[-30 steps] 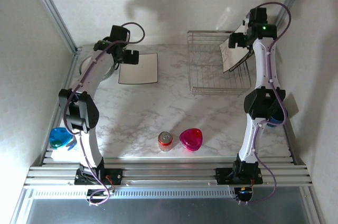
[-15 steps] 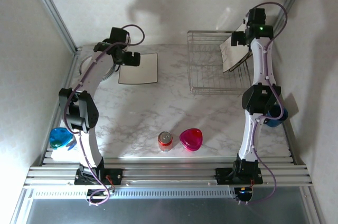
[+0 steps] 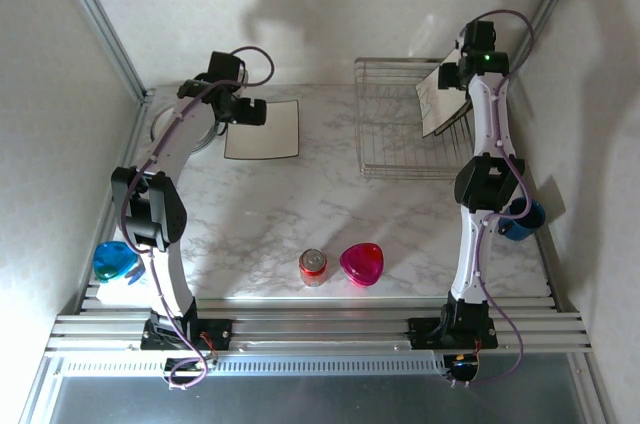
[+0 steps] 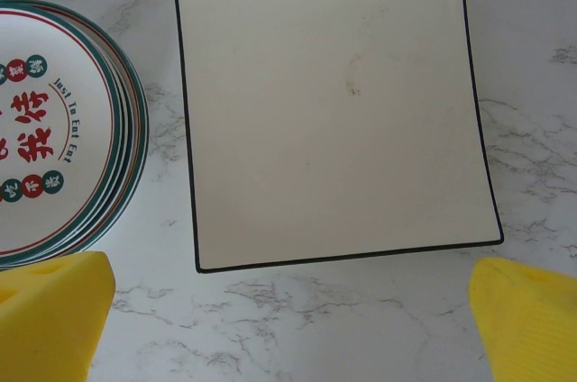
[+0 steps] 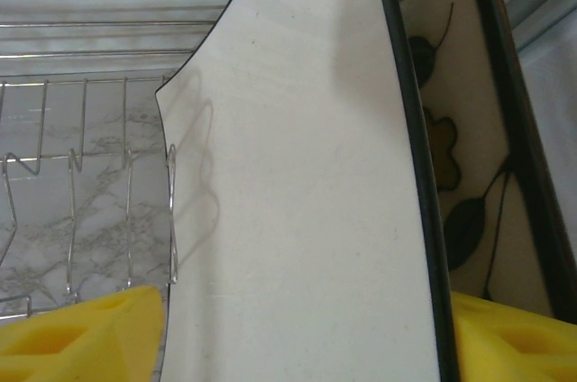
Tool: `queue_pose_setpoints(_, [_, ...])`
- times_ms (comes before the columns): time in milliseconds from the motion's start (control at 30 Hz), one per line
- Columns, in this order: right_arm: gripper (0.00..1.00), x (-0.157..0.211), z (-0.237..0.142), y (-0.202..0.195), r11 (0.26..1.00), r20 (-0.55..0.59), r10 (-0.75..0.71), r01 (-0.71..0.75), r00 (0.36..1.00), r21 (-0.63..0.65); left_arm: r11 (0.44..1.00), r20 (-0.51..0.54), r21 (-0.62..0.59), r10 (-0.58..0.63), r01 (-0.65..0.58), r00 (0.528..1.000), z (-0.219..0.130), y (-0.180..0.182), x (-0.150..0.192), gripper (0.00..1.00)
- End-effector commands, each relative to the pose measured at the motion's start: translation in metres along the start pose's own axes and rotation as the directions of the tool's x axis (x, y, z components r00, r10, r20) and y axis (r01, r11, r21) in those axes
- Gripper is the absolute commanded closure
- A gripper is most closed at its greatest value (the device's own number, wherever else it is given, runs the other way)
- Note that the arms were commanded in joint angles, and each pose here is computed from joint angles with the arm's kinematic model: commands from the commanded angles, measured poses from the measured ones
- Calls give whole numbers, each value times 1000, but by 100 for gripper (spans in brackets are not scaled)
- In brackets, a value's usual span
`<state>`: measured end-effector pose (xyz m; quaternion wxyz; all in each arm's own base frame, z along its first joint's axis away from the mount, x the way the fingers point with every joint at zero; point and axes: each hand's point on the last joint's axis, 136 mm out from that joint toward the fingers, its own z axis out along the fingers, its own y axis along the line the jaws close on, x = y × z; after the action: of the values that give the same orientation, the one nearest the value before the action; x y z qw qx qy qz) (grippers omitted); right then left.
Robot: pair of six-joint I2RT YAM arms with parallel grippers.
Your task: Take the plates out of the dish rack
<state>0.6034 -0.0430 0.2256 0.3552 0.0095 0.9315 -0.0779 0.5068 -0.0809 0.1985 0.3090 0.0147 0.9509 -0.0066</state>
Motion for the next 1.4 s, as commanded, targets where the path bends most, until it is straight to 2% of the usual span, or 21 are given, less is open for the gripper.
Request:
queue_pose_setpoints(0, [32,-9,3,1,1000,35,13,-13,999,-14,1000,5,-1,-4,4,1000,-11,2,-2,0])
queue_pose_setpoints(100, [42,-9,3,2,1000,35,18,-17,999,-22,1000,11,2,-8,8,1000,-13,2,-4,1])
queue_pose_setpoints(400, [61,-10,3,2,1000,38,14,-13,999,-25,1000,21,4,-9,9,1000,-14,1,-7,0])
queue_pose_setpoints(967, [82,1,13,5,999,0,42,-42,999,-31,1000,34,-1,-15,15,999,-20,3,-10,0])
queue_pose_setpoints(1067, [92,0,13,6,998,2,45,-44,999,-35,1000,38,-1,-16,16,999,-22,3,-11,1])
queue_pose_setpoints(1200, [93,0,13,7,998,1,50,-50,999,-37,1000,42,-1,-18,18,999,-23,3,-12,0])
queue_pose_setpoints(1367, [100,1,13,8,998,-1,55,-55,998,-40,1000,39,-4,-18,18,999,-23,3,-11,0])
